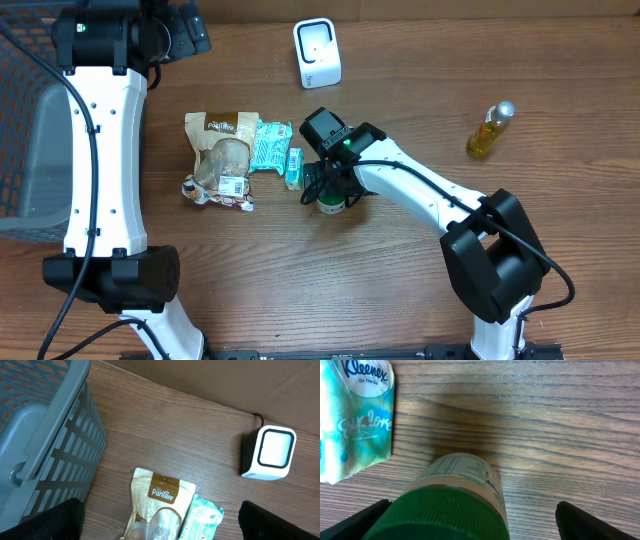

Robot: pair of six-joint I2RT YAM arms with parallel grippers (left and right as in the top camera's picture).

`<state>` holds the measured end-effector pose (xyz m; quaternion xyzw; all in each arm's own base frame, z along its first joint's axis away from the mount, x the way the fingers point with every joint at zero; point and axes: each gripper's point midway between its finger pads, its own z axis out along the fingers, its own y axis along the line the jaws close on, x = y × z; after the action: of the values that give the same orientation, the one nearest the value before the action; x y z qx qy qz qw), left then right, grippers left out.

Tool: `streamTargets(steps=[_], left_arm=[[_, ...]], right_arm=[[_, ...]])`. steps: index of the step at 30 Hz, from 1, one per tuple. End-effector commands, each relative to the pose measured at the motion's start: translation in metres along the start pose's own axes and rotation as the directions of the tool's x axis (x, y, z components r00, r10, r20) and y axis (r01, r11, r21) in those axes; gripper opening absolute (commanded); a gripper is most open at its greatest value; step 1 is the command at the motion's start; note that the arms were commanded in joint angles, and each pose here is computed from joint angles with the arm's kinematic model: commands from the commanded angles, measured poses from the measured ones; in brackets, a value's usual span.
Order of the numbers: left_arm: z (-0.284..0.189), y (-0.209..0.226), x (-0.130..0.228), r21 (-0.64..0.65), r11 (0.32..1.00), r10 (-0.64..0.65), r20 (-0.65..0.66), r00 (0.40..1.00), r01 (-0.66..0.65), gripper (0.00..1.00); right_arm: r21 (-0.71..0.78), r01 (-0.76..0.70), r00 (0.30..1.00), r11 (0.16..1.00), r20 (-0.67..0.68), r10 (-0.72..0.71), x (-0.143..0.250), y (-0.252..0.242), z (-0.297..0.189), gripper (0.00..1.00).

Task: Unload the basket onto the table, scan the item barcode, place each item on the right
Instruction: 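Lower the right gripper onto the green-capped jar and grasp it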

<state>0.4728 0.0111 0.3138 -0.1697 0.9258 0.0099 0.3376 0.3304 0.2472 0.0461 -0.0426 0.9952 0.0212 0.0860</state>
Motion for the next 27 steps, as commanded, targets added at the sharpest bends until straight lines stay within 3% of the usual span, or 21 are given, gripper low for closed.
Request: streamTargets(steps=[1,12,17,27], left_arm=[[-0.008,-0.001,-0.006,0.007,1.000,-0.007,0.025,1.000,0.006,1.00],[-0.008,-0.001,-0.006,0.007,1.000,-0.007,0.025,1.000,0.006,1.00],[-0.008,-0.001,-0.006,0.007,1.000,-0.007,0.025,1.000,0.006,1.00],[-0.008,-0.001,-0.006,0.007,1.000,-0.006,0.025,1.000,0.006,1.00]], right_arm=[[0.026,-0.009,1.000,1.000,0.006,0.009,0.001,-0.003,0.005,1.00],[0.056,-0.017,1.000,0.998,-0.003,0.017,0.002,-0.011,0.005,0.96],[0.189,-0.139,0.990,0.972,0.014,0.139,0.003,-0.047,0.002,0.96],[0.210,-0.221,0.971,0.952,-0.039,0.234,0.005,-0.075,0.002,0.95]])
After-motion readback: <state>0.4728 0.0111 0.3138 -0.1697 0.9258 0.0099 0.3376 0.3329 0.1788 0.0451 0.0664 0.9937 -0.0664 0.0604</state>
